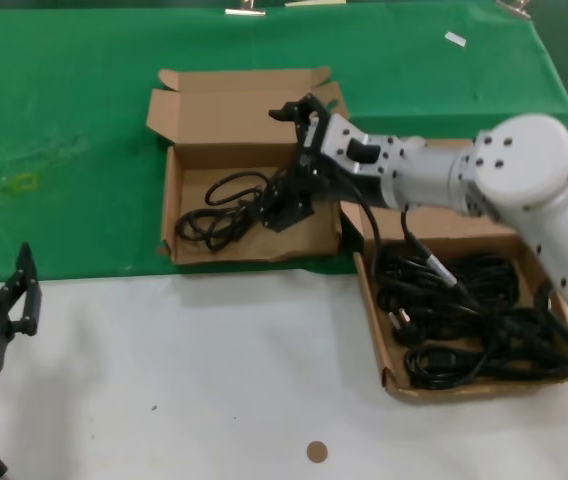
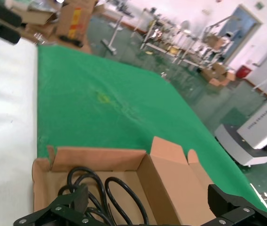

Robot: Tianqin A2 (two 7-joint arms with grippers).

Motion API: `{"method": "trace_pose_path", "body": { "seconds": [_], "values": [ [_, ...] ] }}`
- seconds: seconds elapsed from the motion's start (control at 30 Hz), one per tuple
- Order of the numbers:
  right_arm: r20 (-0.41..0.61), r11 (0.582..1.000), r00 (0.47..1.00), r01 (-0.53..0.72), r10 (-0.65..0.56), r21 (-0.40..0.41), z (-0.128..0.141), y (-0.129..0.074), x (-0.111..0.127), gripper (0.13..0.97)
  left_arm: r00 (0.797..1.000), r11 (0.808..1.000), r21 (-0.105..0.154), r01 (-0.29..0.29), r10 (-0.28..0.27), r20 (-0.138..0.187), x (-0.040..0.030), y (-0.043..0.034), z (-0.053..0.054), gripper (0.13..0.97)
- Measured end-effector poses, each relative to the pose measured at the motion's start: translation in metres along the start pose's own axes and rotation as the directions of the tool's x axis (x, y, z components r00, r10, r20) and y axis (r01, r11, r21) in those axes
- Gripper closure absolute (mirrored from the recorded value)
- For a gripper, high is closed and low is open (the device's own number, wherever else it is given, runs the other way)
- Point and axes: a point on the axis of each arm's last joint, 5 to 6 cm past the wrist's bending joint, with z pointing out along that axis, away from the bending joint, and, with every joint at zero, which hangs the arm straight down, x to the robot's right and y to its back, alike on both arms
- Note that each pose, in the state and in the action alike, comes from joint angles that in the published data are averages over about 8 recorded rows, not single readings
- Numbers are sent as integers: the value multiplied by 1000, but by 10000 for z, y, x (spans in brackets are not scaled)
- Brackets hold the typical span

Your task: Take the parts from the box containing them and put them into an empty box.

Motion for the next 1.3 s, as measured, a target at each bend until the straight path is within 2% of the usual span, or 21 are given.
{"method": "trace_pose_path", "body": {
  "seconds": [0.2, 0.37, 0.47, 0.6, 0.63, 0.87, 1.17, 1.3],
  "values": [
    [-67, 996, 994, -84, 86, 37, -58, 117, -230, 209, 1000, 1000, 0, -1, 1, 0, 0, 0, 0, 688],
    [-123, 986, 980, -152, 159, 65, -129, 209, -413, 151, 1000, 1000, 0, 0, 0, 0, 0, 0, 0, 549],
    [-157, 978, 967, -192, 203, 81, -182, 263, -519, 151, 1000, 1000, 0, 0, 0, 0, 0, 0, 0, 465],
    [-202, 964, 944, -245, 261, 101, -263, 335, -659, 143, 1000, 1000, 0, 0, 0, 0, 0, 0, 0, 465],
    [-214, 960, 937, -258, 275, 106, -286, 353, -694, 140, 1000, 1000, 0, 0, 0, 0, 0, 0, 0, 442],
    [-293, 928, 881, -344, 371, 139, -463, 471, -930, 130, 1000, 1000, 0, 0, 0, 0, 0, 0, 0, 282],
    [-393, 879, 787, -443, 476, 178, -740, 604, -1211, 130, 1000, 1000, 0, 0, 0, 0, 0, 0, 0, 170],
    [-436, 855, 738, -481, 515, 195, -878, 654, -1329, 130, 1000, 1000, 0, 0, 0, 0, 0, 0, 0, 170]
  ]
}}
